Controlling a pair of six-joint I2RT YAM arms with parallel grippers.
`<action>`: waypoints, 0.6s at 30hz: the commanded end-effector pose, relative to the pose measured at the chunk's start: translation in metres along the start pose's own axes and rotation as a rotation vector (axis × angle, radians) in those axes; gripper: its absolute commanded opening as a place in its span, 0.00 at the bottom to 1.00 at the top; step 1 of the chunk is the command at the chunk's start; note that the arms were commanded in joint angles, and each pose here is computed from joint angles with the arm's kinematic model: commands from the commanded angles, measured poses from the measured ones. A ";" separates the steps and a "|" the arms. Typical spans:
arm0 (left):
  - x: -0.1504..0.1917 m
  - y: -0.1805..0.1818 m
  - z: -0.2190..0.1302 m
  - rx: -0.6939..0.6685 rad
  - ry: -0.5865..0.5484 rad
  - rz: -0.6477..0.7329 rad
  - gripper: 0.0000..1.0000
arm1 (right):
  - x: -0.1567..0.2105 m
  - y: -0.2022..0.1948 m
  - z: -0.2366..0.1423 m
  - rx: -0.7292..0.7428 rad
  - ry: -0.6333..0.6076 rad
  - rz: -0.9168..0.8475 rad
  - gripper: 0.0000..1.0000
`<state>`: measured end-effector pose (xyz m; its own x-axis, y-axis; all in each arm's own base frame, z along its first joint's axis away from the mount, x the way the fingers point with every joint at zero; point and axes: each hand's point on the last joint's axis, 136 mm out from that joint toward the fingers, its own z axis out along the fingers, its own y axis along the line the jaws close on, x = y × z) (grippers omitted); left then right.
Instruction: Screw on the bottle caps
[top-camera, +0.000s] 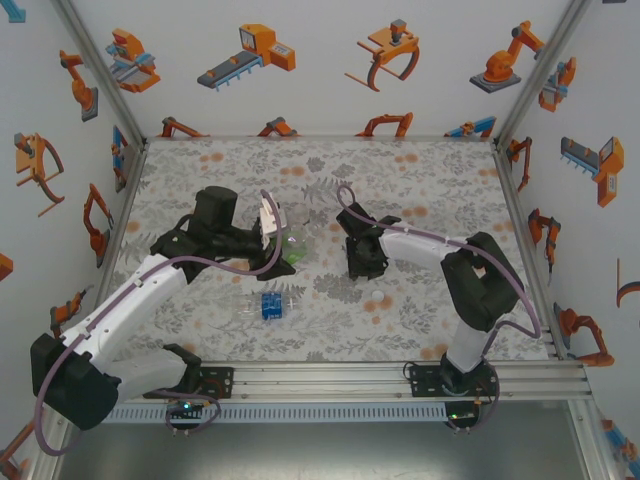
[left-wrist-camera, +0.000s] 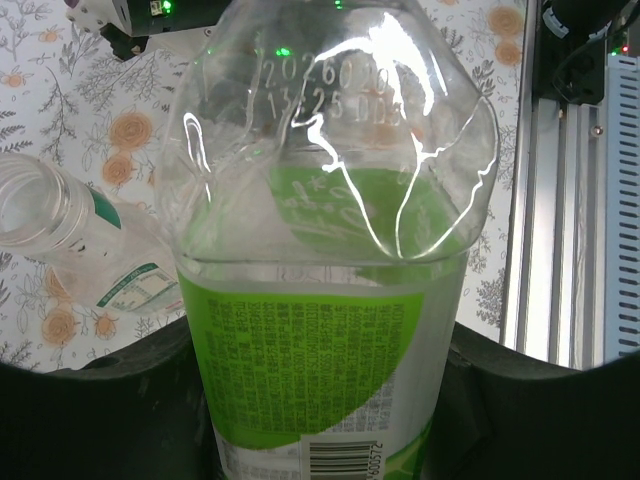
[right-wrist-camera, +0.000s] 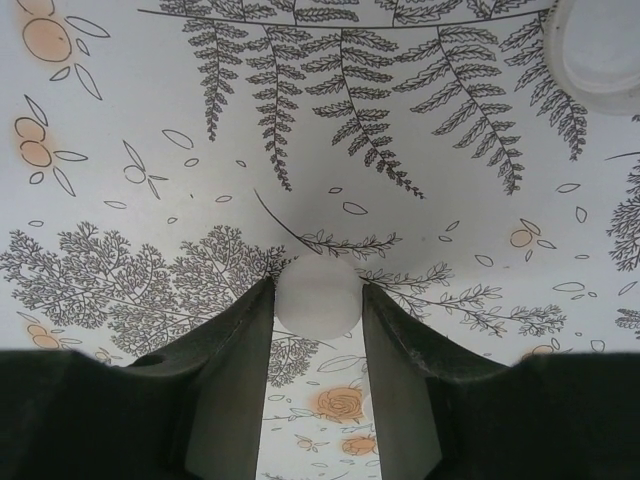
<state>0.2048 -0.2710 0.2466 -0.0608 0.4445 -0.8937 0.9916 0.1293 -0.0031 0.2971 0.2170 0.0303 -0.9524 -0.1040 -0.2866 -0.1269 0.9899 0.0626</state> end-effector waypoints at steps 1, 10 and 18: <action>-0.010 -0.003 -0.004 0.009 -0.015 0.023 0.00 | -0.003 0.001 0.002 0.015 -0.005 -0.010 0.39; -0.010 -0.003 -0.003 0.009 -0.012 0.025 0.00 | 0.001 0.001 0.004 0.012 0.007 -0.008 0.33; -0.005 -0.001 0.000 0.002 0.012 0.024 0.00 | -0.005 0.010 -0.023 -0.078 -0.056 -0.061 0.22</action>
<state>0.2043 -0.2705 0.2435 -0.0693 0.4551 -0.8877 0.9910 0.1332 -0.0091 0.2959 0.2187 0.0336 -0.9478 -0.1192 -0.2958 -0.1478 0.9861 0.0762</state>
